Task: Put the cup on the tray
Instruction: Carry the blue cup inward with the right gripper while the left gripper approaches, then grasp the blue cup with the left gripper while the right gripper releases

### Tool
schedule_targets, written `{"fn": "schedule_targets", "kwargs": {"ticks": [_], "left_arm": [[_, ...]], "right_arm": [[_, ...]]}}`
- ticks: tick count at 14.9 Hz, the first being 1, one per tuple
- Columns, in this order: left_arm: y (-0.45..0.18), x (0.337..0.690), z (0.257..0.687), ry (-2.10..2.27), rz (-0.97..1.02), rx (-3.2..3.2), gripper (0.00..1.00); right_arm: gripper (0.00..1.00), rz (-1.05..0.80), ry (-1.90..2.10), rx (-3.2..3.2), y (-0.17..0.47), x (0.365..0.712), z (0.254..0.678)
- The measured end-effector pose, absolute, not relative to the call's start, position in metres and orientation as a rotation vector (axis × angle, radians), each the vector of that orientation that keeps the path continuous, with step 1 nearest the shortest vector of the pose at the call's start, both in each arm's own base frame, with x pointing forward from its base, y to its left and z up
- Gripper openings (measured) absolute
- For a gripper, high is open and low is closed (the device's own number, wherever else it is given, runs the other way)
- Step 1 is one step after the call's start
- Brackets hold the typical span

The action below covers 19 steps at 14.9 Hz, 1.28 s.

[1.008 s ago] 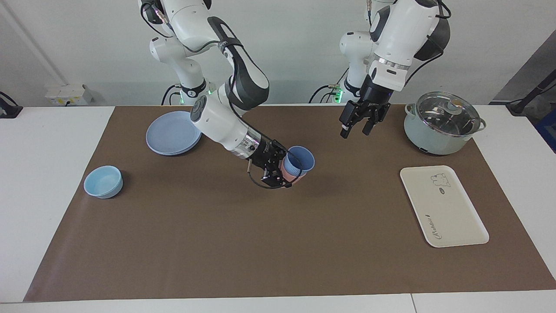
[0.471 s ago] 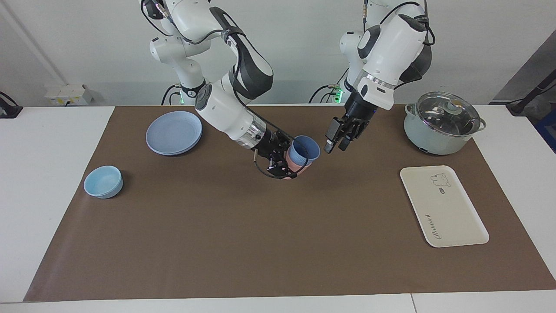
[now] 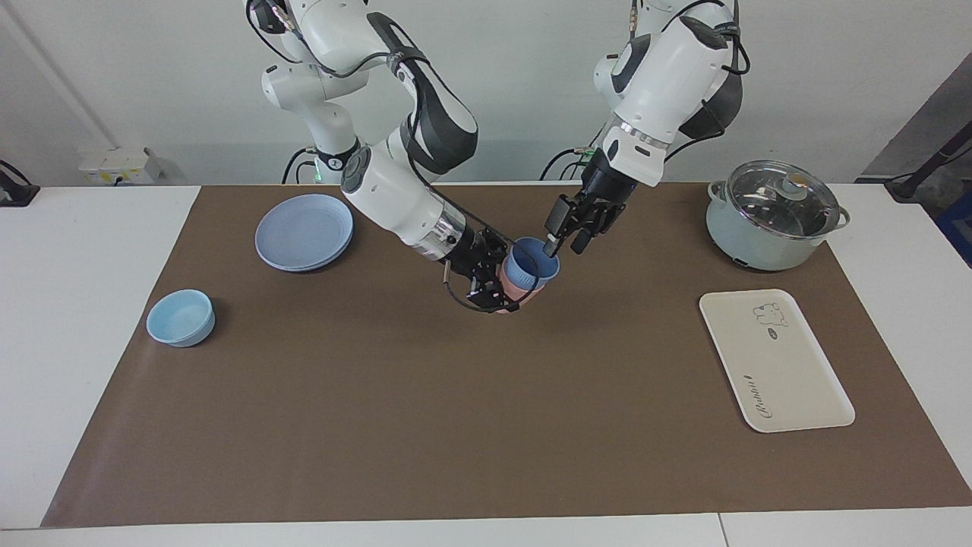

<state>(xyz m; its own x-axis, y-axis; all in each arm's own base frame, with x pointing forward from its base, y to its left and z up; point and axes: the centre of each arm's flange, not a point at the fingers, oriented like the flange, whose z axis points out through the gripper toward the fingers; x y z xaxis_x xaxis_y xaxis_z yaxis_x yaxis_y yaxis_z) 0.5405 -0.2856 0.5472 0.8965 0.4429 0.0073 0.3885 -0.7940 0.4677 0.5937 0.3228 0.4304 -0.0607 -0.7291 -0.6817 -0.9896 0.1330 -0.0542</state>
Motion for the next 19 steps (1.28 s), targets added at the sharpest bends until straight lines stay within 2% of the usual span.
{"fn": "schedule_targets", "kwargs": {"ticks": [1, 4, 7, 13, 19], "left_arm": [[-0.287, 0.541, 0.545, 0.602, 0.156, 2.598, 0.68], [-0.294, 0.537, 0.545, 0.585, 0.15, 2.602, 0.34], [-0.295, 0.537, 0.543, 0.583, 0.142, 2.607, 0.04], [-0.293, 0.537, 0.548, 0.58, 0.12, 2.617, 0.04], [-0.285, 0.538, 0.593, 0.565, 0.069, 2.638, 0.04]], "right_arm": [[0.81, 0.593, 1.848, -1.651, 0.323, 0.594, 0.43], [0.81, 0.592, 1.848, -1.65, 0.322, 0.594, 0.431], [0.81, 0.586, 1.852, -1.645, 0.318, 0.596, 0.431], [0.81, 0.587, 1.849, -1.648, 0.32, 0.595, 0.432], [0.81, 0.59, 1.848, -1.65, 0.319, 0.593, 0.434]]}}
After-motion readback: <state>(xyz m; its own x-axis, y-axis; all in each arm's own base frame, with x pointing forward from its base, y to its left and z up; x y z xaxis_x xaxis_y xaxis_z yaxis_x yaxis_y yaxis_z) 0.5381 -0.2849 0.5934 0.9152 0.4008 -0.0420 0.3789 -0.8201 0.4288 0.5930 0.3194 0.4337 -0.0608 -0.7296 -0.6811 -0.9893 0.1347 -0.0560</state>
